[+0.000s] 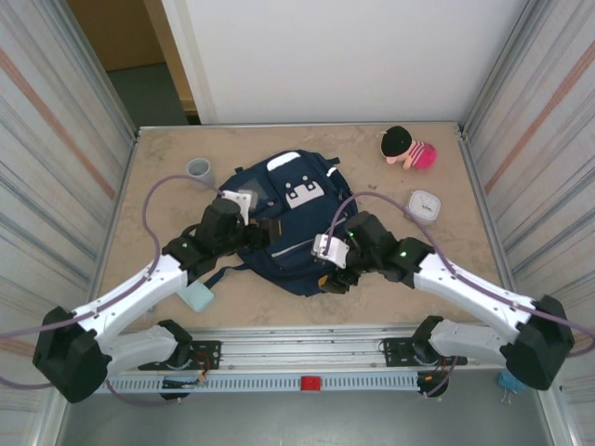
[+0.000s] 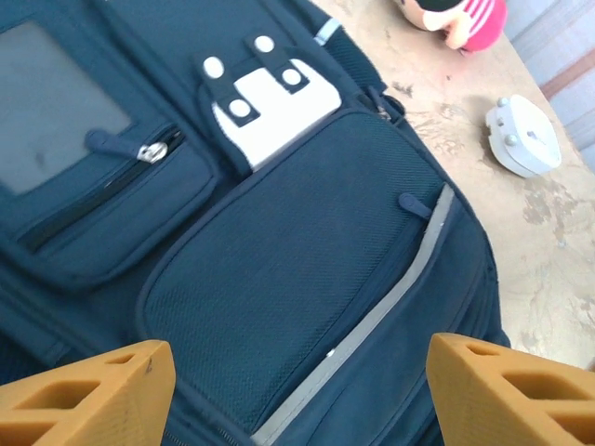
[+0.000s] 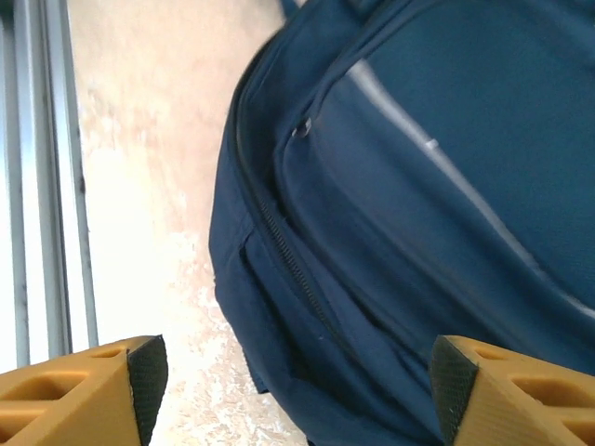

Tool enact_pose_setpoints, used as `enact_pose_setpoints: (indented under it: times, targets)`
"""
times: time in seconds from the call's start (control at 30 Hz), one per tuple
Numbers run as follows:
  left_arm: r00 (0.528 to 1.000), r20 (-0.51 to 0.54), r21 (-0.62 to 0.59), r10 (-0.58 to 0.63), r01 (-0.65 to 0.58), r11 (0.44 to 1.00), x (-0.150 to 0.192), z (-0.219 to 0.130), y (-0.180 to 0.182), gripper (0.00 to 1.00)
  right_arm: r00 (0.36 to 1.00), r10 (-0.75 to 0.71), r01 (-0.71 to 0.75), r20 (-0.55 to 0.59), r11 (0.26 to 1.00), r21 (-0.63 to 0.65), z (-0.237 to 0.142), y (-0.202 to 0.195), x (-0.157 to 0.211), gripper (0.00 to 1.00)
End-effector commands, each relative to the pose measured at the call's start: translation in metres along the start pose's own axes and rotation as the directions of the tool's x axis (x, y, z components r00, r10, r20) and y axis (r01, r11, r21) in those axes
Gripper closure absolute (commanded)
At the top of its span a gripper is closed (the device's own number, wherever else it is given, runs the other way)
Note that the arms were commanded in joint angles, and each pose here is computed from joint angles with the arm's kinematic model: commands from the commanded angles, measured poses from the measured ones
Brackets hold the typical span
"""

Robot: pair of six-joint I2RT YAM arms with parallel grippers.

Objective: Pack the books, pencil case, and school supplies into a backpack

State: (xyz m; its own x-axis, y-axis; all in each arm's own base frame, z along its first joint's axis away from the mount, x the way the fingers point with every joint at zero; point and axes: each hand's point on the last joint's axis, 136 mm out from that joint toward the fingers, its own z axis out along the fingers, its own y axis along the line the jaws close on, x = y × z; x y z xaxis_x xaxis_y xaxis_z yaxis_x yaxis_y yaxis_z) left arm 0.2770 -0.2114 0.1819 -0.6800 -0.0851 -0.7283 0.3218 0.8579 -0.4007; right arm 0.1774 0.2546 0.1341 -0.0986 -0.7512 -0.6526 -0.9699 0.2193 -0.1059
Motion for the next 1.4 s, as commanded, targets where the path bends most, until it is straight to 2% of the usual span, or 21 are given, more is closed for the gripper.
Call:
enact_pose_setpoints:
  times: [0.0,0.2,0.3,0.37,0.43,0.5,0.6,0.8,0.93,1.23,1.37]
  targets:
    - [0.992,0.082,-0.030,-0.095,0.097,0.995,-0.006,-0.011,0.012,0.28,0.994,-0.097,0.097,0.040,0.995,0.010,0.017,-0.002,-0.004,0.24]
    - [0.989,0.076,-0.035,-0.129,0.132,0.991,0.002,-0.014,0.022,0.29,0.992,-0.124,0.123,-0.017,0.992,-0.041,0.050,0.000,0.014,0.25]
    - [0.986,0.069,-0.041,-0.155,0.158,0.987,0.007,-0.013,0.026,0.29,0.990,-0.136,0.134,-0.038,0.990,-0.043,0.064,-0.002,0.022,0.31]
    - [0.982,0.069,-0.045,-0.174,0.177,0.983,0.010,-0.012,0.029,0.29,0.986,-0.165,0.163,-0.032,0.985,-0.047,0.069,-0.001,0.025,0.42]
    - [0.980,0.070,-0.047,-0.185,0.188,0.981,0.012,-0.013,0.031,0.31,0.982,-0.184,0.184,-0.027,0.983,-0.013,0.069,-0.006,0.024,0.63]
    - [0.980,0.071,-0.053,-0.183,0.187,0.981,0.012,-0.016,0.033,0.31,0.989,-0.146,0.146,-0.001,0.989,0.032,0.058,-0.017,0.009,0.86]
    - [0.981,0.079,-0.068,-0.177,0.182,0.981,0.013,-0.024,0.040,0.30,0.987,-0.059,0.057,0.148,0.998,0.013,0.019,-0.030,-0.025,1.00]
    - [0.962,0.097,-0.025,-0.254,0.257,0.966,0.013,-0.033,0.057,0.29,0.947,-0.027,0.022,0.321,1.000,0.019,-0.060,-0.059,-0.066,1.00]
    - [0.977,0.091,0.010,-0.195,0.195,0.981,0.019,-0.022,0.057,0.30,0.919,-0.061,0.041,0.390,0.997,0.060,-0.091,-0.076,-0.091,1.00]
    - [0.993,0.051,-0.043,-0.103,0.105,0.994,0.027,0.011,0.072,0.36,0.887,-0.102,0.076,0.449,0.994,0.076,-0.107,-0.092,-0.115,1.00]
    - [0.998,0.060,-0.041,0.021,-0.018,0.999,0.022,0.020,0.073,0.40,0.885,-0.101,0.074,0.454,0.994,0.077,-0.109,-0.095,-0.116,1.00]
